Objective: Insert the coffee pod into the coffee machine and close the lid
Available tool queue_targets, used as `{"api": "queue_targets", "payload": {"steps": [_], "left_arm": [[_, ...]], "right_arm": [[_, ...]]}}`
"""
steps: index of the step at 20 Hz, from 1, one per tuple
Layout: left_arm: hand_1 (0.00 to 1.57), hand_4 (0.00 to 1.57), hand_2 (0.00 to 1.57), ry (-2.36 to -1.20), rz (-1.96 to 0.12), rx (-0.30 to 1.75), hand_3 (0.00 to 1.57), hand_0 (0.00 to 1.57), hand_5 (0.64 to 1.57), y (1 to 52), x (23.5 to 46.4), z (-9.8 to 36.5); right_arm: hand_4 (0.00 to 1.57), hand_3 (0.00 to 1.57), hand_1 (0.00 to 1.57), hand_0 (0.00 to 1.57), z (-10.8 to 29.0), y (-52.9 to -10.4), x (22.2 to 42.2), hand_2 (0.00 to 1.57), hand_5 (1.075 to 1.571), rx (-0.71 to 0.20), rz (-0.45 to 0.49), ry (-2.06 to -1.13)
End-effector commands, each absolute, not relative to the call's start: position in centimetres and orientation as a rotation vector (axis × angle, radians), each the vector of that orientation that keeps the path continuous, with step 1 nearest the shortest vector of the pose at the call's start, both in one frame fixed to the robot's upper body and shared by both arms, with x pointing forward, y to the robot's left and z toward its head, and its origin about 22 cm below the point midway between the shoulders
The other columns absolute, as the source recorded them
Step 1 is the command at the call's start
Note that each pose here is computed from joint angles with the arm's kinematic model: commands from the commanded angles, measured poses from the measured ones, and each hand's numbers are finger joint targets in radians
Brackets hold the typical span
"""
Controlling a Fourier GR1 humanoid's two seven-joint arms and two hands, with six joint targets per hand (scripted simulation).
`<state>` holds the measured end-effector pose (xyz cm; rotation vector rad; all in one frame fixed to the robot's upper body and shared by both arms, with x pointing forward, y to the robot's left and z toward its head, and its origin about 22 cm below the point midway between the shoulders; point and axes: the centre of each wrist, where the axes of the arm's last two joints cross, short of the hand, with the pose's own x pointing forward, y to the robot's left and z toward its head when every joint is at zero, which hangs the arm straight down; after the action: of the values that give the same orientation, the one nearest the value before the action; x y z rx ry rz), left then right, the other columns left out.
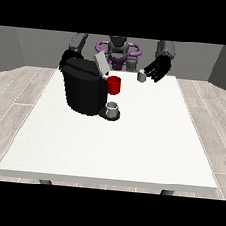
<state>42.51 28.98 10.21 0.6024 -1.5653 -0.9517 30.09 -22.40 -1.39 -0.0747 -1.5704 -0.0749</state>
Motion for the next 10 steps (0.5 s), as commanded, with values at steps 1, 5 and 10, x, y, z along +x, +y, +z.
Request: {"api": "queue_targets", "payload": {"steps": [1, 5, 10], "left_arm": [[1.25, 0.56, 1.33, -1.572, -0.92, 0.599, 1.29, 1.25, 1.571, 29.3, 43.7, 14.1], [1.01, 0.54, 1.2, -1.622, -0.857, 0.685, 1.22, 1.01, 1.571, 28.7, 44.3, 16.0], [1.21, 0.51, 1.25, -1.619, -0.791, 0.689, 1.2, 1.21, 1.571, 29.9, 44.9, 19.0]], "right_arm": [[0.5, 0.0, 0.0, 0.0, -0.4, -22.3, 30.7, 0.0, 1.571, -0.065, -0.048, -1.598], [0.5, 0.0, 0.0, 0.0, -0.2, -21.3, 30.4, 0.0, 1.571, -0.032, -0.04, -1.646], [0.49, 0.0, 0.0, 0.0, 1.6, -19.4, 30.2, 0.0, 1.571, -0.016, 0.023, -1.637]]}}
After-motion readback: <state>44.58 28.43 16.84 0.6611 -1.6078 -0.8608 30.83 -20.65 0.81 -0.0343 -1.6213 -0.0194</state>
